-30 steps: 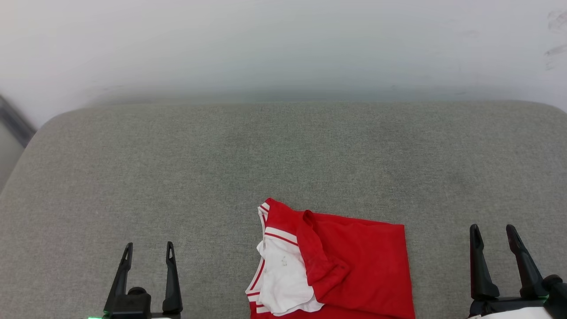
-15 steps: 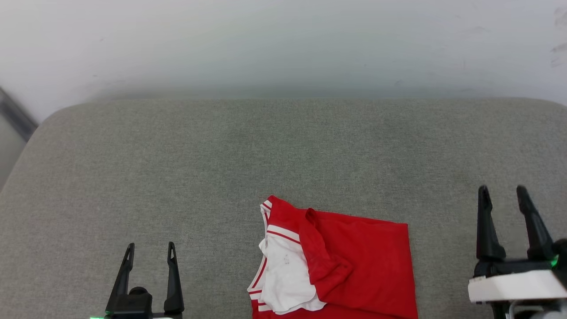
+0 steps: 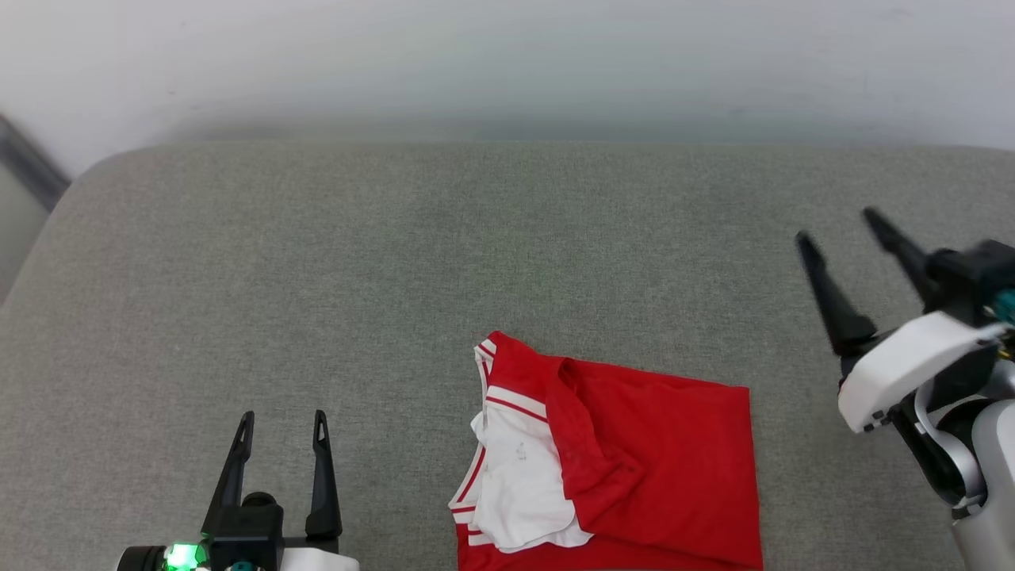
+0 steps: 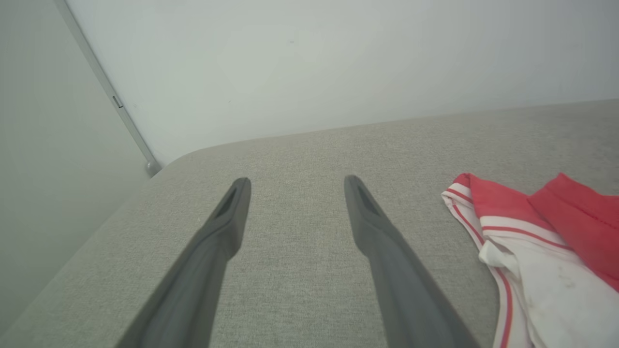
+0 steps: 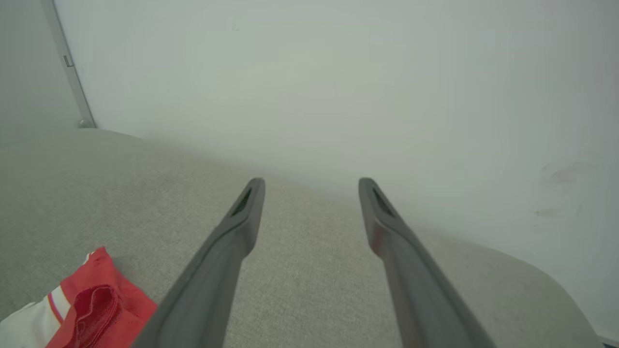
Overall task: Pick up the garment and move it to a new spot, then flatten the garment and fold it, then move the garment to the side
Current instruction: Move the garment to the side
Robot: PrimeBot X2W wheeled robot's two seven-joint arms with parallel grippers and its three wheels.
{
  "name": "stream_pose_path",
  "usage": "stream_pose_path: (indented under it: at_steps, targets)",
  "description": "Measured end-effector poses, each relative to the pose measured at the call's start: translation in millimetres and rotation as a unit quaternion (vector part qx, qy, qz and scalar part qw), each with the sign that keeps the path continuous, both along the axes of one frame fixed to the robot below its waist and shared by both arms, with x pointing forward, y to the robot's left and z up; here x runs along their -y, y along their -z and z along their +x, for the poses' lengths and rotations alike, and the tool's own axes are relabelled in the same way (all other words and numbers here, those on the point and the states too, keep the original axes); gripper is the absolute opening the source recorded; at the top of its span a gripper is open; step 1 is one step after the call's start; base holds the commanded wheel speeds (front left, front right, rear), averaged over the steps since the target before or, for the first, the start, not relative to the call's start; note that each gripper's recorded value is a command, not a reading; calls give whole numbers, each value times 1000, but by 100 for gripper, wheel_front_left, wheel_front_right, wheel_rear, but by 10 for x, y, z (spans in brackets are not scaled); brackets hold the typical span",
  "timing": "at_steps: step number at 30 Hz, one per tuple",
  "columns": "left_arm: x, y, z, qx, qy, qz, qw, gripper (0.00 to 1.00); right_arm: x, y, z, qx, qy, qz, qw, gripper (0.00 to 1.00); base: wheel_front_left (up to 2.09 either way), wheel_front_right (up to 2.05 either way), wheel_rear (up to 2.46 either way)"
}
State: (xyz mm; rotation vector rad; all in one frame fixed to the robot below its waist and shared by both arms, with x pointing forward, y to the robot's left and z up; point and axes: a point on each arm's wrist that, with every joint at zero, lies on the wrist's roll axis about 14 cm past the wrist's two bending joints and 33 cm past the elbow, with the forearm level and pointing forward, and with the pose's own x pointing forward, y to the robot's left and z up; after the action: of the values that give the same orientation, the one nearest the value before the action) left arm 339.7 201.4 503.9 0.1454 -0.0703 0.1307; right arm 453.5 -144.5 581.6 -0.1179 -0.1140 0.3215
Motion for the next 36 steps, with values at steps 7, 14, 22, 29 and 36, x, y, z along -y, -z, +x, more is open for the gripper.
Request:
stream_pose_path:
  at_steps: [7,14,22,29,36]
  targets:
    - [29,54,105,-8,4,0,1000,100,-30,898,-205,-348,-76,-18,934,100,0,0,0]
    - [56,100,197,-14,8,-2,1000,100,-113,1520,-736,-551,-127,43,824,100,0,0,0]
    - [57,193,306,-27,11,-1,1000,100,-377,1959,-856,-617,-135,106,768,100,0,0,0]
    - [10,260,341,-38,4,0,999,100,-645,2163,-862,-631,-153,119,751,100,0,0,0]
    - [-21,281,325,-42,-2,0,999,100,-689,2221,-843,-621,-156,104,761,0,0,0,0]
